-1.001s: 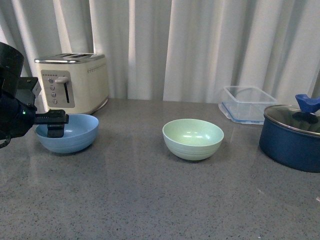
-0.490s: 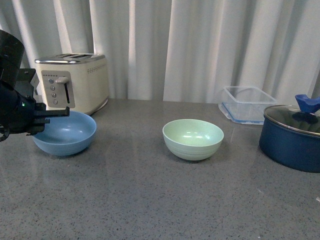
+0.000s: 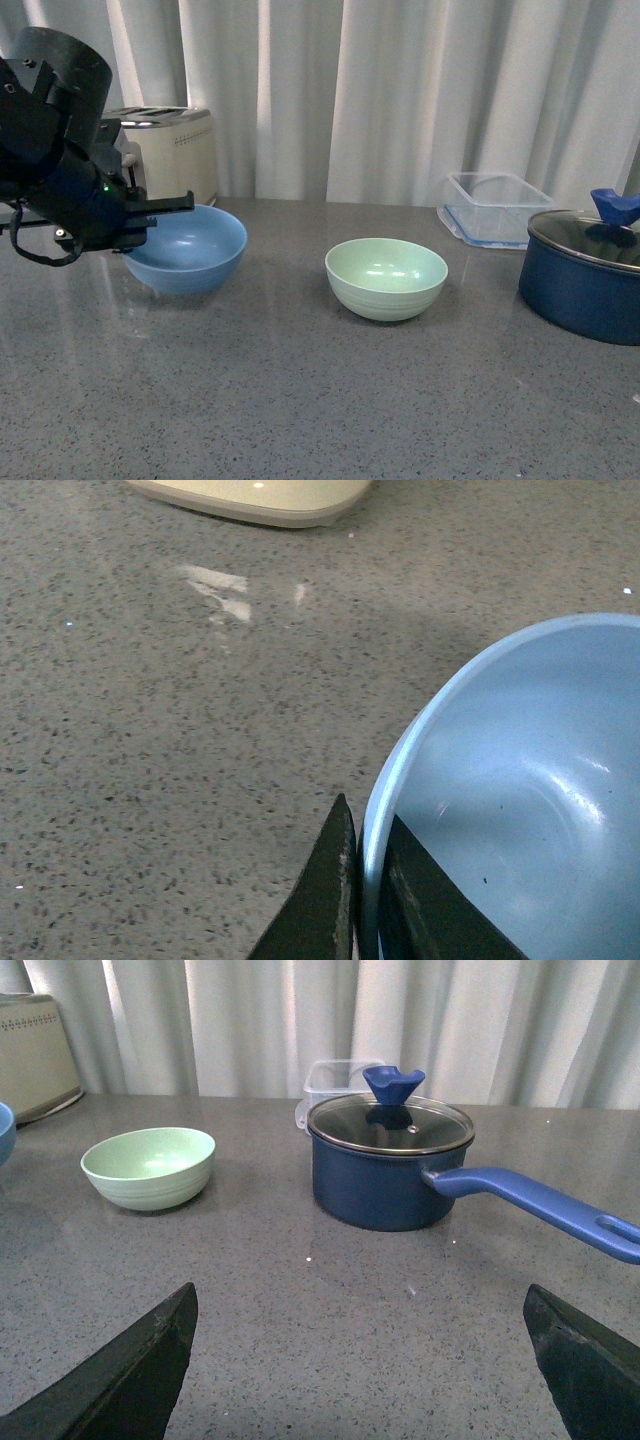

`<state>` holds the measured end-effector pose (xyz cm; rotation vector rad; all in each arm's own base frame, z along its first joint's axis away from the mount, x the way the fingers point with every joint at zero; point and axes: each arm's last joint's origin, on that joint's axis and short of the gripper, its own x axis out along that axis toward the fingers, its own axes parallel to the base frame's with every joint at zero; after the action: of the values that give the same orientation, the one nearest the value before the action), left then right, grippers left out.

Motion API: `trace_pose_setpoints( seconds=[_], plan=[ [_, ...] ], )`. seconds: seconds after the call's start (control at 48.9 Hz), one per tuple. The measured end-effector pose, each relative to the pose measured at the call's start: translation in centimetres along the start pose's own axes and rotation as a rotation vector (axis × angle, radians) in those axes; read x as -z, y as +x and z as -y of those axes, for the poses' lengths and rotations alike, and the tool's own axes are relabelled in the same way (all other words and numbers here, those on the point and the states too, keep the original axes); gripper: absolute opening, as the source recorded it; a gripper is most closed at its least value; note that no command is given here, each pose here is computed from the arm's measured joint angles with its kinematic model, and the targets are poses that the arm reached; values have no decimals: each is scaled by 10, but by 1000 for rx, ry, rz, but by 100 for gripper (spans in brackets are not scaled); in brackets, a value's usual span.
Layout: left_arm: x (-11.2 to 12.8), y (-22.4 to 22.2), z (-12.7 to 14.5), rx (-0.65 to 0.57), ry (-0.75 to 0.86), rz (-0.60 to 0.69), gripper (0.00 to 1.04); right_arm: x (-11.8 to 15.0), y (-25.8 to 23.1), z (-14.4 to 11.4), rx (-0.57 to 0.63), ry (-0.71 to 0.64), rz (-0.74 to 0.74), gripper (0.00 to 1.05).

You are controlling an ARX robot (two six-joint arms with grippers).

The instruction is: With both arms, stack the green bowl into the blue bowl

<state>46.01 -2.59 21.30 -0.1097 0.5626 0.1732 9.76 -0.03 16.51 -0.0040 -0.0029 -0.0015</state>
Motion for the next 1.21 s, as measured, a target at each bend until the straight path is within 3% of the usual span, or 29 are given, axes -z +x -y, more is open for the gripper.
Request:
trace_pose_setpoints(
  seconds=[0.449,1.205],
  plan=[
    [-6,-11,44,61,17,16,4,0,0,0,0,0,0,95],
    [18,15,77,91,42,-41,4,0,0,0,0,0,0,95]
  ],
)
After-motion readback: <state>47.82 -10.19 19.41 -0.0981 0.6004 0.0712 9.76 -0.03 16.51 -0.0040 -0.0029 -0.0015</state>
